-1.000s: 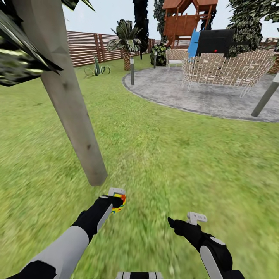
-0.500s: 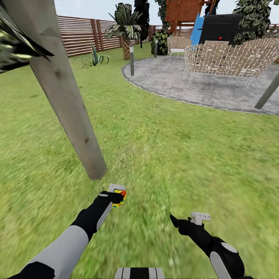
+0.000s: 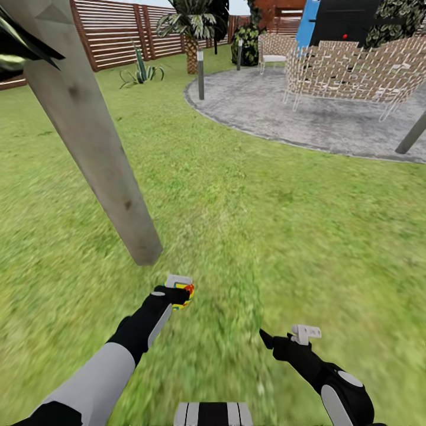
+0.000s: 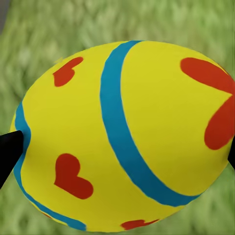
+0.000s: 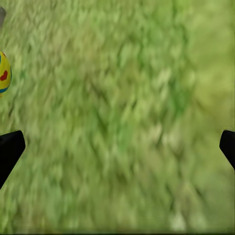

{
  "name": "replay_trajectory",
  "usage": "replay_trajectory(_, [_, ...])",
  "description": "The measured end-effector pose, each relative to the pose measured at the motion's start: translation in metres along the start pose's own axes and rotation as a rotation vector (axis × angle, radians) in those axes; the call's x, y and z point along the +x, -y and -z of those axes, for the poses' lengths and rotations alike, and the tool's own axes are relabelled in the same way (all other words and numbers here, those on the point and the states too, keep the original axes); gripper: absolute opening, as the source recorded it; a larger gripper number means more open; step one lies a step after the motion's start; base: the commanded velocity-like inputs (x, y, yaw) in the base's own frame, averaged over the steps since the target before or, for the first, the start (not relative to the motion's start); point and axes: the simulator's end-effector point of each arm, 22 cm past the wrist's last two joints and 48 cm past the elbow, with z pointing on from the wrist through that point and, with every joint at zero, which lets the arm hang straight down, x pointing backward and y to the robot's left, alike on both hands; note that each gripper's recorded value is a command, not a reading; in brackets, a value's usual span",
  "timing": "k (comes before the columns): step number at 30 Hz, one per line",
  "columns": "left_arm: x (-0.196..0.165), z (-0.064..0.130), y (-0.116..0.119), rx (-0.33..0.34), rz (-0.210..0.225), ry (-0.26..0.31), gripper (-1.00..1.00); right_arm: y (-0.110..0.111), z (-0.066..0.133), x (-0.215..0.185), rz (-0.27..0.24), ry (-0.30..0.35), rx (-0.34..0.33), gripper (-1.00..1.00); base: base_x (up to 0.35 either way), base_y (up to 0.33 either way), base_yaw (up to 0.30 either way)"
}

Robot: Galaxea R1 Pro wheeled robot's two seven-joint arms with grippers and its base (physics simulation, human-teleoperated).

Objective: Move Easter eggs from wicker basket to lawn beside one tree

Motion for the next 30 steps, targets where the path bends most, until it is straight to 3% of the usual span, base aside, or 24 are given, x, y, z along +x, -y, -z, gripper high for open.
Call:
replay_trajectory(15, [0.032, -0.023, 0.004, 0.010, 0.003, -0.055, -1.00, 0.011, -0.014, 0.025, -0.015, -0.058, 0.016, 1.00, 0.000, 0.000, 0.000])
replay_trajectory(20, [0.012, -0.023, 0.006, 0.017, 0.012, -0.004, -1.00, 0.014, -0.018, 0.034, -0.019, -0.078, 0.021, 1.00, 0.000, 0.000, 0.000])
replay_trajectory(30, [0.017, -0.029, 0.008, 0.020, 0.014, -0.009, -1.00, 0.019, -0.022, 0.043, -0.022, -0.100, 0.030, 1.00, 0.000, 0.000, 0.000])
